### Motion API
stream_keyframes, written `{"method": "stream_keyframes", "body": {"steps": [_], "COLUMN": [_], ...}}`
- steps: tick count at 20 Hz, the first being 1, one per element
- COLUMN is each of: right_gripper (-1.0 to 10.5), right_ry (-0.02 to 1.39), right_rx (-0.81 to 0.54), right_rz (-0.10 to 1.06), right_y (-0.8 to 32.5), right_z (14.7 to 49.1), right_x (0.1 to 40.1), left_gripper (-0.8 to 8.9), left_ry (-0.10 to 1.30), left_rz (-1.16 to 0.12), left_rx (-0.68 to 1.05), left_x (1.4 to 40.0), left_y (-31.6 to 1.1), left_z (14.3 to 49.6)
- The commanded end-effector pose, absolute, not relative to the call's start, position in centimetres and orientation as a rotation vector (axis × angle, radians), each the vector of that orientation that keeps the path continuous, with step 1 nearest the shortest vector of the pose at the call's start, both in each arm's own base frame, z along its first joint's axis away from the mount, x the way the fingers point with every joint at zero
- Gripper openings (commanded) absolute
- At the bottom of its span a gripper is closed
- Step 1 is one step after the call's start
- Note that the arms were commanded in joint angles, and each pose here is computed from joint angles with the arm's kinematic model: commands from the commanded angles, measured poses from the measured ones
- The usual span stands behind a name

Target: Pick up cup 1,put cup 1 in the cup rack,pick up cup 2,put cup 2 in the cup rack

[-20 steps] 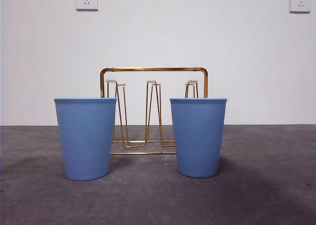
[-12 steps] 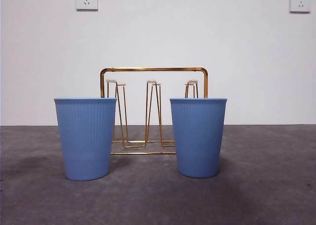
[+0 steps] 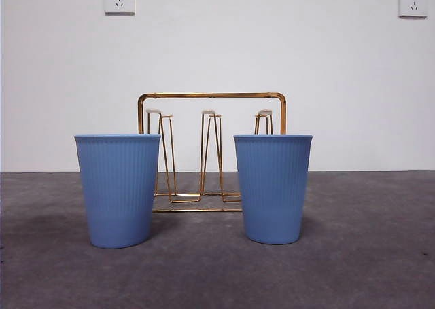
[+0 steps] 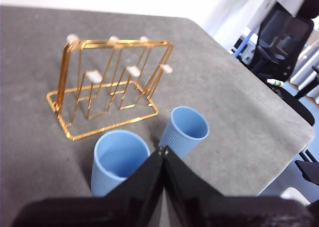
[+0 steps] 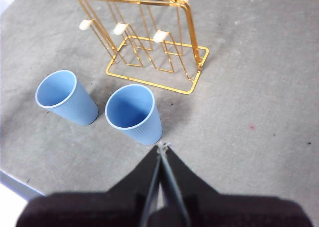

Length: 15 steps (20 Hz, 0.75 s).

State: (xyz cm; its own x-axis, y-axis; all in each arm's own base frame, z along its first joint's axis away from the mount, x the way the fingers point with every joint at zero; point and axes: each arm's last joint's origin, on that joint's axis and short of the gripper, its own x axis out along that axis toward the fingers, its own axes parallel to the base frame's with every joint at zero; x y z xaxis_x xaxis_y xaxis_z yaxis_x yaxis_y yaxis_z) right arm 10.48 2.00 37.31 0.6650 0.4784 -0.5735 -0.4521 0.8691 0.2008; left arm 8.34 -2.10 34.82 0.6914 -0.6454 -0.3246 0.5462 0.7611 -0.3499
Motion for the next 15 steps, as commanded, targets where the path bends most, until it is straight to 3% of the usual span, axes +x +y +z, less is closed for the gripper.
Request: {"method": "stream_keyframes", "body": {"steps": [1,4,5,6,7,8,9,15], "right_gripper": [-0.1,0.4,1.5,2.6,3.9,4.9,5.3,5.4], "right_ry": [0.645,0.634,0.63,0.628,0.63,0.635,0.638,0.722], "right_rx": [0.021,0.026,0.026,0.027,0.04,0.061,0.068,0.13], "right_rz": [0.536,0.533,0.534,0.534,0.537,0.539,0.549,0.604], "right_y": [2.0,2.0,2.0,2.0,2.1,2.1,2.2,3.0], "right_z": [37.9,38.2,38.4,38.4,38.4,38.4,38.4,37.5], "right_x": [10.5,10.5,10.5,10.6,10.8,11.0,11.4,14.8], "left_gripper": [-0.06,0.15,1.05,2.46,4.91,6.74,7.24,7.23], "left_ry": [0.436,0.442,0.445,0.446,0.455,0.468,0.481,0.479], "left_rz": [-0.699,-0.704,-0.708,-0.721,-0.723,-0.717,-0.716,-0.87], "left_rx": [-0.207,-0.211,-0.214,-0.22,-0.242,-0.27,-0.294,-0.336], "left_x": [8.3,8.6,8.7,8.8,9.0,9.1,9.4,10.8], "left_y": [-2.2,-2.3,-2.3,-2.4,-2.4,-2.4,-2.4,-3.1], "left_z": [35.3,35.7,35.8,36.0,36.1,36.2,36.2,36.5]}}
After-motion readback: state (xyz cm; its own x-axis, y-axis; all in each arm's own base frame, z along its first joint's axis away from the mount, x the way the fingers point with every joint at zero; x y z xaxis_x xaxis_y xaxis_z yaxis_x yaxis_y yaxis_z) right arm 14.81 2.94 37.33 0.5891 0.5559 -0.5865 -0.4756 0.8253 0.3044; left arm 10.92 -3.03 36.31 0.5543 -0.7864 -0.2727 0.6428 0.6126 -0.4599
